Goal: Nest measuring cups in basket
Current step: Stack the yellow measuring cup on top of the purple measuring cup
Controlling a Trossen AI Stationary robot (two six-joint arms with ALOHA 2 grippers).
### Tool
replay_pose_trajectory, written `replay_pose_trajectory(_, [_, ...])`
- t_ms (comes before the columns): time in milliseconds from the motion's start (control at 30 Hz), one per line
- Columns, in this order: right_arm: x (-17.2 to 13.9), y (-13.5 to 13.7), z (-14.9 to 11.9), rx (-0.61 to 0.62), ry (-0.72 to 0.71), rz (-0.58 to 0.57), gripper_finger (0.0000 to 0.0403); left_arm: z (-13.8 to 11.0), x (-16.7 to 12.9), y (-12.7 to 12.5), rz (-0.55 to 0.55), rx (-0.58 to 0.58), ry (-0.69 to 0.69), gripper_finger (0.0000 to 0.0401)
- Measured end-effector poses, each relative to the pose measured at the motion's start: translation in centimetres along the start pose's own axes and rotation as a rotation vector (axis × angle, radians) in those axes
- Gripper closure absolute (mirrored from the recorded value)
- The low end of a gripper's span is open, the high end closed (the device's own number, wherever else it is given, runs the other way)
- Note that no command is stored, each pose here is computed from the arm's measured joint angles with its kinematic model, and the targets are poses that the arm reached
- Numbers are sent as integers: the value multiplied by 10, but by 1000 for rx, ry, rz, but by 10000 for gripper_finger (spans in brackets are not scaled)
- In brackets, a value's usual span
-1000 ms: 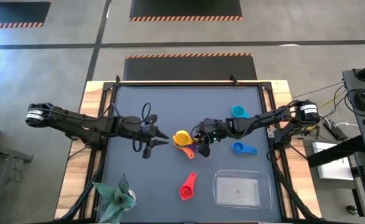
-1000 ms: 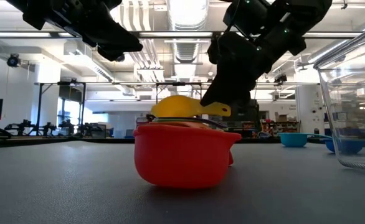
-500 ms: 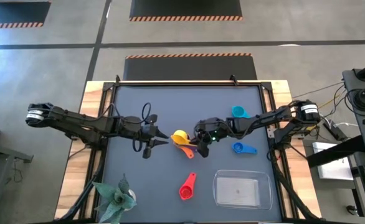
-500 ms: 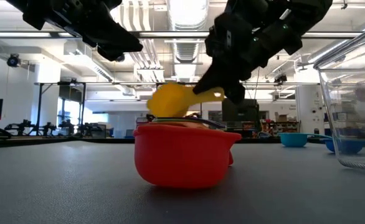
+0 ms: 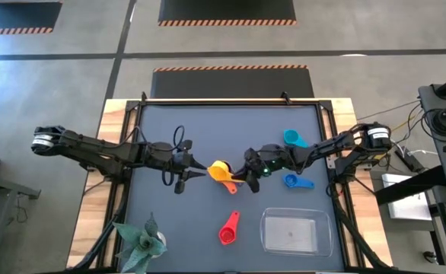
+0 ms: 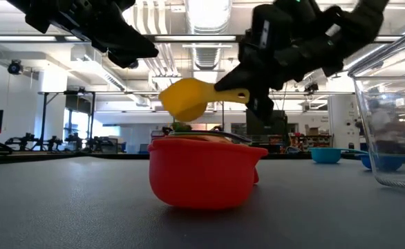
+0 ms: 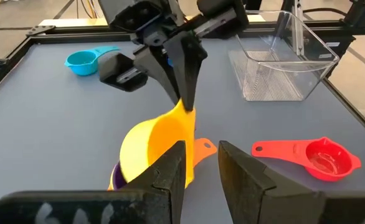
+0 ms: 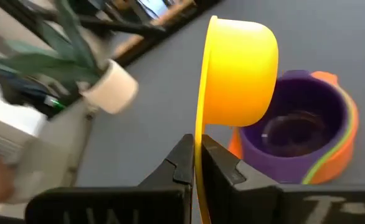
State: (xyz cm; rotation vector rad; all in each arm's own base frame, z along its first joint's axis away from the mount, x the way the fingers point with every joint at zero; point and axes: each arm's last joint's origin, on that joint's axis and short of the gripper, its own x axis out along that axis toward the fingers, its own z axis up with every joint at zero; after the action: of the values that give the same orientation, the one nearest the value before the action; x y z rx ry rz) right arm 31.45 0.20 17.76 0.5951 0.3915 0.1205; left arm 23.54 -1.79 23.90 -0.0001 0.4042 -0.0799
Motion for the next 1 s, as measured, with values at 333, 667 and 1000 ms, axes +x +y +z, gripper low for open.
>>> replay_pose_trajectory(333, [-19,-19,-27,201,-68,36,391,0,0,0,0,0,0,324])
replay_pose_trajectory(667, [-15,-14,-17,178,-97,43,321,-2,4,0,0,-7,13,324])
replay_pose_trajectory(1000, [-16,-23,-13,125,-97,-8,234,-13,22,0,0,4,70,324])
